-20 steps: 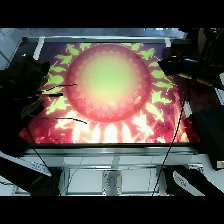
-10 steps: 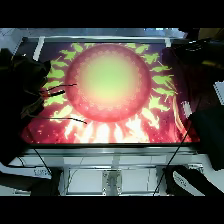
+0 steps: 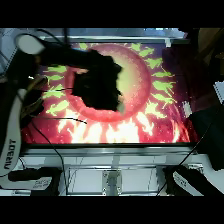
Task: Fold the clothes and pants, and hang the long-sleeved shirts on hangers.
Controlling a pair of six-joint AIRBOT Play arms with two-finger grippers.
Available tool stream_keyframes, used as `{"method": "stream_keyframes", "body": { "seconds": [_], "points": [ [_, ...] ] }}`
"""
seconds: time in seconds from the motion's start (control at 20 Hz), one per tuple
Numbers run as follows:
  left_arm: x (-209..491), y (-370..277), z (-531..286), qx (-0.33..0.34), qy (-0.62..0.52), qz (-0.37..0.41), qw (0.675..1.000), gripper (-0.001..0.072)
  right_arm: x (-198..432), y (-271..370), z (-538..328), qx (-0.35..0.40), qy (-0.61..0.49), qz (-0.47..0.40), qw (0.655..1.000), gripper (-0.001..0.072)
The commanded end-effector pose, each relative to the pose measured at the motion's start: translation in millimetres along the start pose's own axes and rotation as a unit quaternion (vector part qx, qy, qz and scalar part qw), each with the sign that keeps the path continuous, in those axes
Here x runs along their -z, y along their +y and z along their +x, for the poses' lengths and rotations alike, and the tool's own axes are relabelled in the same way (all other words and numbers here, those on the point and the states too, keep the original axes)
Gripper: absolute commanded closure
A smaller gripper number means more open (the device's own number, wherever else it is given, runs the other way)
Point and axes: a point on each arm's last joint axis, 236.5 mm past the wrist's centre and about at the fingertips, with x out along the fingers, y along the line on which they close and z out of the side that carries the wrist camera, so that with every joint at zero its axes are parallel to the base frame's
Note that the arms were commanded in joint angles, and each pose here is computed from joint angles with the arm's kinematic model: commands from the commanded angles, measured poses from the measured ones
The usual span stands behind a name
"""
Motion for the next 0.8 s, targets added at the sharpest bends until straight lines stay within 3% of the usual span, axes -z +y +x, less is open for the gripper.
{"method": "stream_keyframes", "body": {
  "seconds": [0.0, 0.25, 0.6, 0.75],
  "points": [
    [58.8, -45.4, 99.9, -0.002, 0.058, 0.073, 0.996, 0.0684, 7.4, -6.4, 6.3, 0.012, 0.023, -0.002, 1.000, 0.0404],
    [127.0, 23.0, 147.5, -0.061, 0.168, -0.019, 0.984, 0.0685, 11.5, 4.6, 13.0, -0.012, 0.037, -0.001, 0.999, 0.0403],
    [150.7, 100.2, 83.8, -0.138, 0.267, -0.045, 0.953, 0.0684, 10.0, 4.4, 13.3, -0.012, 0.034, -0.001, 0.999, 0.0403],
    [140.6, 114.0, 62.3, -0.149, 0.260, -0.061, 0.952, 0.0685, 10.0, 4.3, 13.3, -0.012, 0.034, -0.001, 0.999, 0.0403]
  ]
}}
